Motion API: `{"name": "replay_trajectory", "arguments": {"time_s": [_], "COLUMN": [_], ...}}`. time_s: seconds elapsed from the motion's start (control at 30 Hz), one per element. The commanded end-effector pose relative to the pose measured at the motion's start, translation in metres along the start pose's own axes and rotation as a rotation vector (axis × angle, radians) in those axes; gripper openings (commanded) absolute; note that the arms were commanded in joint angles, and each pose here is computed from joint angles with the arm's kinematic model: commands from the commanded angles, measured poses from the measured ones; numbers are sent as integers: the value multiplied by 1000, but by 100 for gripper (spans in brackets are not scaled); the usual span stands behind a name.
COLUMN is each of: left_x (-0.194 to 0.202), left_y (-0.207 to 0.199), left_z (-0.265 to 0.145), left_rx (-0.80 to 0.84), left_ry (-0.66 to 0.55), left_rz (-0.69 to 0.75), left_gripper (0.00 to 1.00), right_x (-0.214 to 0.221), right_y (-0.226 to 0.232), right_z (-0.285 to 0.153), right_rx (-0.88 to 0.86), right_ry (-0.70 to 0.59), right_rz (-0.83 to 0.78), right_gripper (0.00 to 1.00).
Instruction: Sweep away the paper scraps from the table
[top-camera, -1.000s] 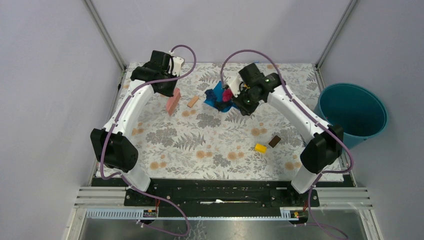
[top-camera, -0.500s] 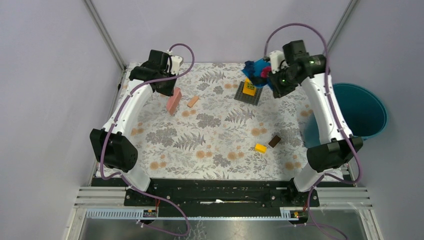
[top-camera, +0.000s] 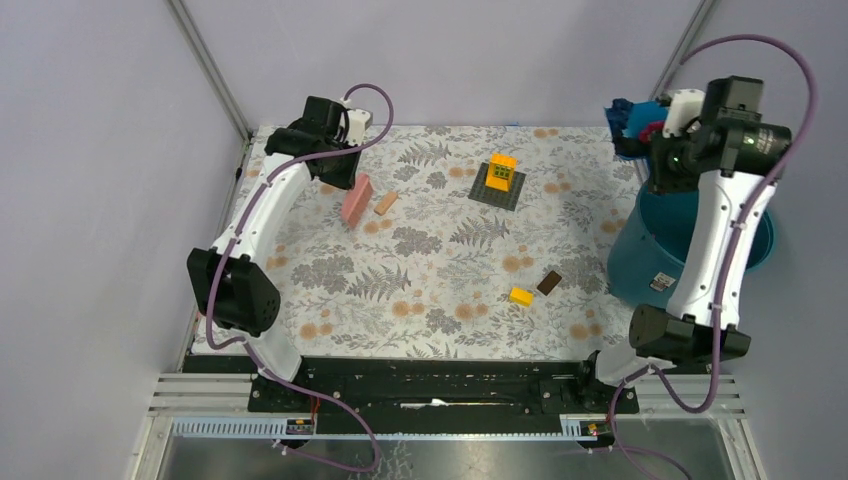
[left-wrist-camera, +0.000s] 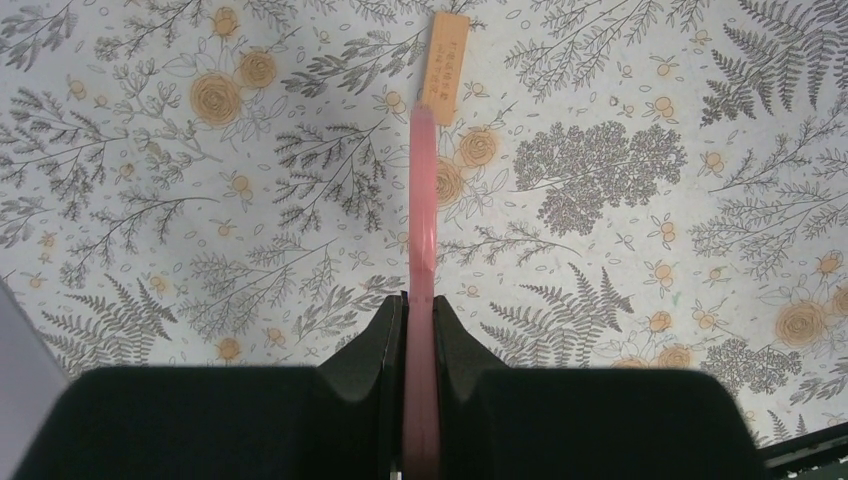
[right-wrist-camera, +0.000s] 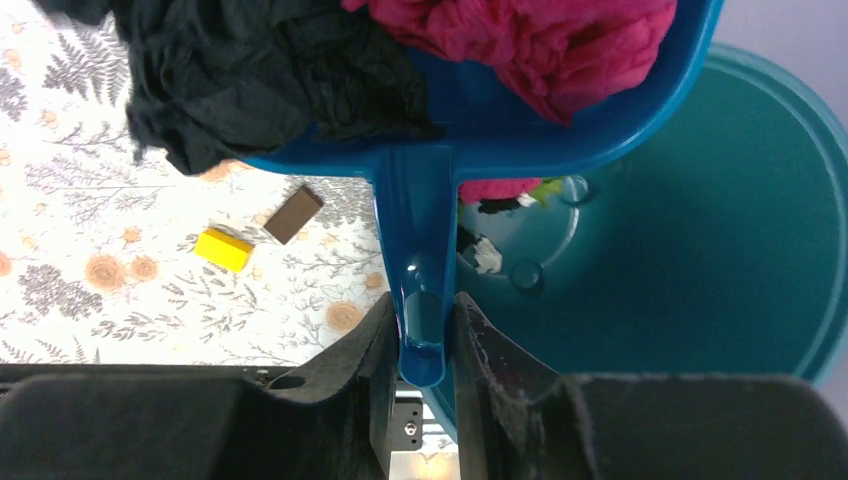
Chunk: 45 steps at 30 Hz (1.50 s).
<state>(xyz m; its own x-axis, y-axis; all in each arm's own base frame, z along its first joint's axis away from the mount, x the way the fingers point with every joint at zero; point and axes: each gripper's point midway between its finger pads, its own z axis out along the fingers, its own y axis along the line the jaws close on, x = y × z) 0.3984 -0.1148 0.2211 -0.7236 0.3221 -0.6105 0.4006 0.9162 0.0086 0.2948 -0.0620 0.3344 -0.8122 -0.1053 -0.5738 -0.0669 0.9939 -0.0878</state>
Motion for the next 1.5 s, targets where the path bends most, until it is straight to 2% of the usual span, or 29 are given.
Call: {"name": "replay_trajectory", "arguments": {"time_s": [0.0, 0.2, 0.3, 0.43, 0.5, 0.7, 0.93, 1.23, 1.47], "left_x": [-23, -28, -30, -30, -30, -29, -34, -36, -37], "left_y": [-6, -9, -10, -12, -12, -13, -13, -13, -15], "left_z": [-3, 1, 4, 9, 10, 13, 13, 14, 14], "left_rx": [28, 52, 60, 74, 76, 84, 87, 88, 99], "left_ry": [-64, -62, -62, -53, -53, -45, -56, -56, -58], "left_rz": [-2, -7, -11, -16, -17, -16, -15, -12, -14], "left_gripper": [0, 0, 0, 0, 0, 0, 0, 0, 0], "right_x": [36, 99, 121, 130, 132, 134, 113, 114, 107], "right_y": [-21, -81, -104, -122, -132, -174, -204, -199, -207], "right_z": [-36, -56, -69, -84, -91, -103, -94, -82, -86], "right_rx": [84, 284, 346, 401, 414, 422, 434, 381, 445], "right_ry": [9, 138, 196, 271, 325, 569, 596, 576, 556], "right_rz": [40, 137, 105, -55, -185, -509, -539, -568, -644], "right_gripper": [0, 0, 0, 0, 0, 0, 0, 0, 0]}}
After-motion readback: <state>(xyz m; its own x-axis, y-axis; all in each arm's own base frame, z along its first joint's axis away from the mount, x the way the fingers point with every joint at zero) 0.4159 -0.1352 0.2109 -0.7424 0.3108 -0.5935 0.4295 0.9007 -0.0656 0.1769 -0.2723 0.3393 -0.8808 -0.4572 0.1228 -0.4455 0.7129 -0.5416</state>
